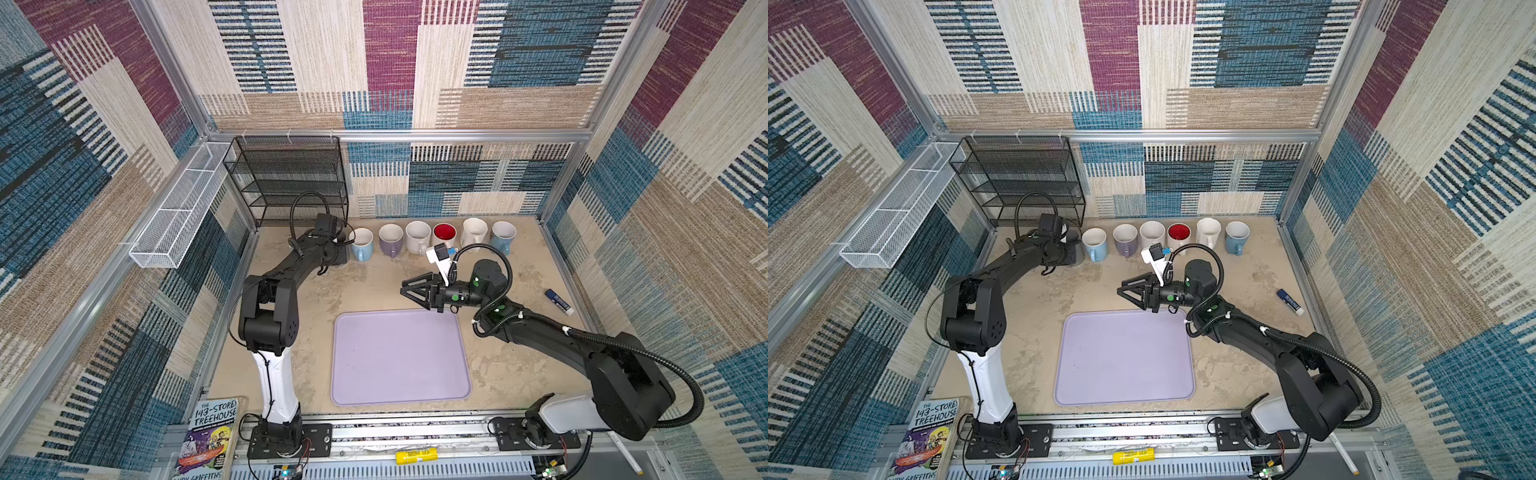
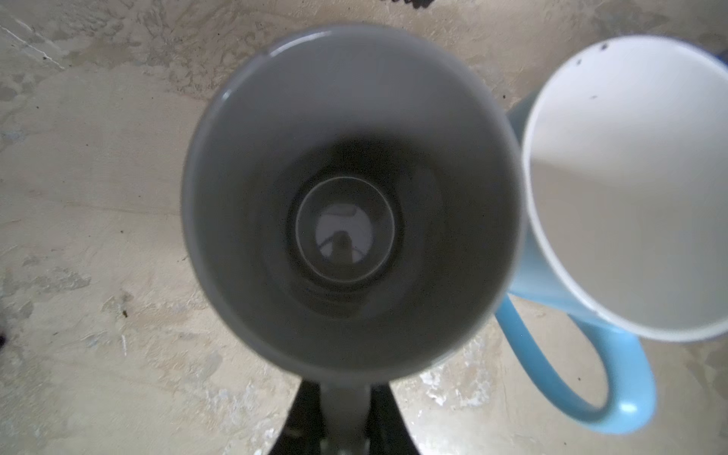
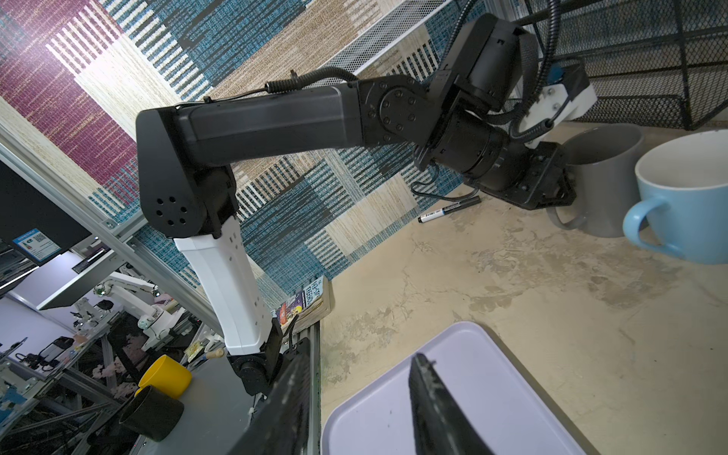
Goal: Turn the mug right side up
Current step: 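Lower the grey mug upright beside the light blue mug with the left gripper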
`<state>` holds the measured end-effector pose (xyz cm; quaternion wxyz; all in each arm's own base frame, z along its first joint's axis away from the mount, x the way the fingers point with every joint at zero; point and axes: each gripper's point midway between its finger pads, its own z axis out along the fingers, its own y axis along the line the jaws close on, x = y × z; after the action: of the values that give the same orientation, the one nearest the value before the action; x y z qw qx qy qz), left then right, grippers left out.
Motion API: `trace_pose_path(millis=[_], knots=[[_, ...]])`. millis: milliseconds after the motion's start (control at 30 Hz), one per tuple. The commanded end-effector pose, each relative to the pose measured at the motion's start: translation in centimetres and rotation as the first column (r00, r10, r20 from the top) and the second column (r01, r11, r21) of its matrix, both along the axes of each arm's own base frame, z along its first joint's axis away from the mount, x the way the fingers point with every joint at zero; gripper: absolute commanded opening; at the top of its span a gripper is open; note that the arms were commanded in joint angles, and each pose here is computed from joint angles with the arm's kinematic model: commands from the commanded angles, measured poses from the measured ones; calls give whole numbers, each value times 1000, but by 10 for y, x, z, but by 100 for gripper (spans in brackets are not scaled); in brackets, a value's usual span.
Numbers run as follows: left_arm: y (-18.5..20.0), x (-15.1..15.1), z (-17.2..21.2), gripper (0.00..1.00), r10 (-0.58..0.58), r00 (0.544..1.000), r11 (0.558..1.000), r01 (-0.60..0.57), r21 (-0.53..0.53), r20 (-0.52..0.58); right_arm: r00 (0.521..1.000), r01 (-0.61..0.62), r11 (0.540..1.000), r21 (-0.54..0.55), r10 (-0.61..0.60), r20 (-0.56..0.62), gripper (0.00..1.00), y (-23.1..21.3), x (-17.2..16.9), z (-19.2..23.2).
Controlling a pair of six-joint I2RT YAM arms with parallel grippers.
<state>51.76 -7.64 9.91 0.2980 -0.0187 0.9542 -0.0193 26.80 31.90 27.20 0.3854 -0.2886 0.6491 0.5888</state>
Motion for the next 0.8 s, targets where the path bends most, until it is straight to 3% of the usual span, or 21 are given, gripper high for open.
trace_pose_path(millis=[0, 600, 767], knots=[[2, -8, -7, 9, -15, 999, 1000, 16, 17, -47, 1000, 10, 1000, 12, -10, 26, 44, -1, 1, 5], [-1, -5, -6, 27, -19, 998, 1000, 19, 0, -55, 999, 20, 1000, 8, -20, 29, 44, -3, 0, 3], [0, -6, -4, 39, -20, 998, 1000, 21, 7, -57, 999, 26, 1000, 6, -26, 32, 44, -4, 0, 4]])
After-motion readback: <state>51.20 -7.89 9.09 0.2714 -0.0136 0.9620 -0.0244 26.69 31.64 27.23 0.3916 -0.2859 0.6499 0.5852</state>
